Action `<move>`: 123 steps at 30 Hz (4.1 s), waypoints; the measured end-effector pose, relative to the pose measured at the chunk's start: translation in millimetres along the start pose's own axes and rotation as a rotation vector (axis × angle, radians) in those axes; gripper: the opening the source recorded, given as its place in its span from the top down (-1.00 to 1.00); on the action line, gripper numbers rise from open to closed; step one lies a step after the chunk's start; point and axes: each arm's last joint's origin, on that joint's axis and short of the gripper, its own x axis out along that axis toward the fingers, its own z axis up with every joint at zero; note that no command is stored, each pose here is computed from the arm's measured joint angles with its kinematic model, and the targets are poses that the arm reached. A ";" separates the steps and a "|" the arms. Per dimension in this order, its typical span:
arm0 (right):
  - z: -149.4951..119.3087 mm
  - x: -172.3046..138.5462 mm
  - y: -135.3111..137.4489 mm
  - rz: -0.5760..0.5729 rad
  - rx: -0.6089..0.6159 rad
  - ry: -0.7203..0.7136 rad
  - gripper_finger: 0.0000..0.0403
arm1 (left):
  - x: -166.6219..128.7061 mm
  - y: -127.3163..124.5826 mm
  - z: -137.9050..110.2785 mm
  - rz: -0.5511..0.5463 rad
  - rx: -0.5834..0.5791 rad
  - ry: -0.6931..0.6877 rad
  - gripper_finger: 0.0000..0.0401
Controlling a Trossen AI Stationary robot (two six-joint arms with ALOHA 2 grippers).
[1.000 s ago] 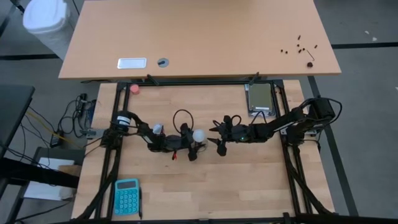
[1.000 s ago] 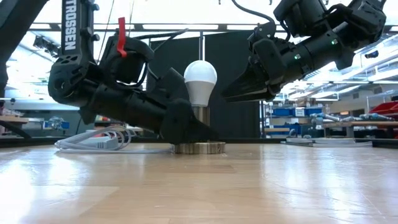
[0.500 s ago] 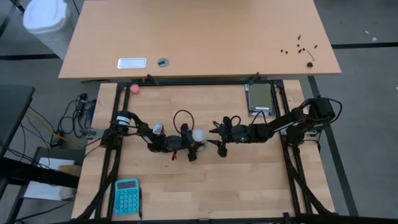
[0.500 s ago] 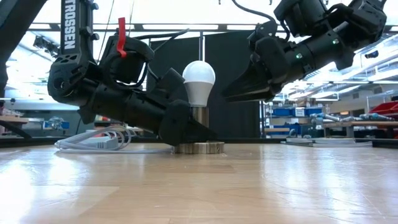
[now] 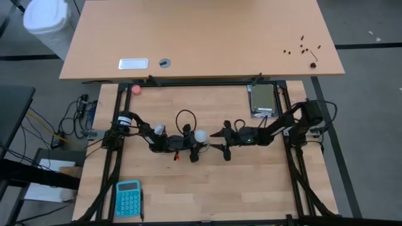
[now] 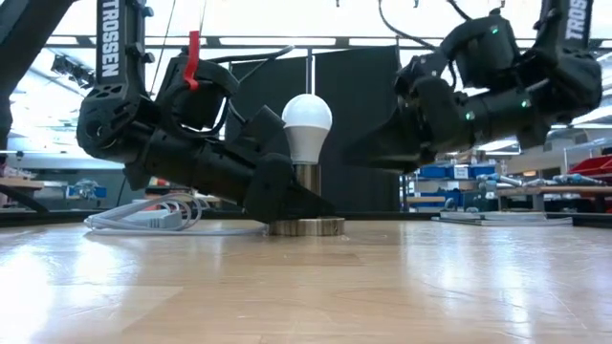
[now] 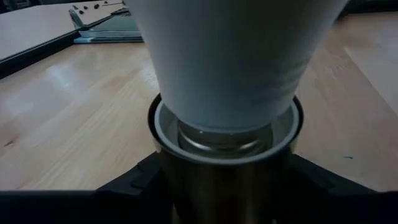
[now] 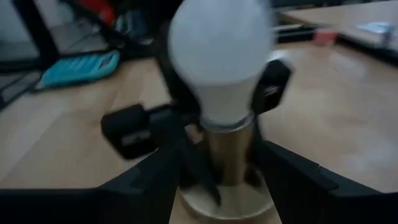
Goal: Screw lightbulb
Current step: Insert the lightbulb into the lamp holder
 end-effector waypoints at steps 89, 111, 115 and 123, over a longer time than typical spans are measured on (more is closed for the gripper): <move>1.4 16.1 -14.3 0.093 -0.032 -0.017 -0.15 | -17.7 2.2 0.4 0.048 0.018 0.028 -0.11; 21.9 27.7 -13.9 0.071 -0.036 0.062 -0.14 | -17.8 2.5 -0.5 0.057 0.010 0.037 0.03; 22.9 31.1 -14.1 0.044 -0.043 0.094 -0.14 | -17.9 2.7 -1.2 0.060 -0.005 0.045 0.03; 22.7 28.1 -15.9 -0.016 -0.033 0.142 -0.14 | -18.0 2.7 -1.6 0.061 -0.008 0.048 0.03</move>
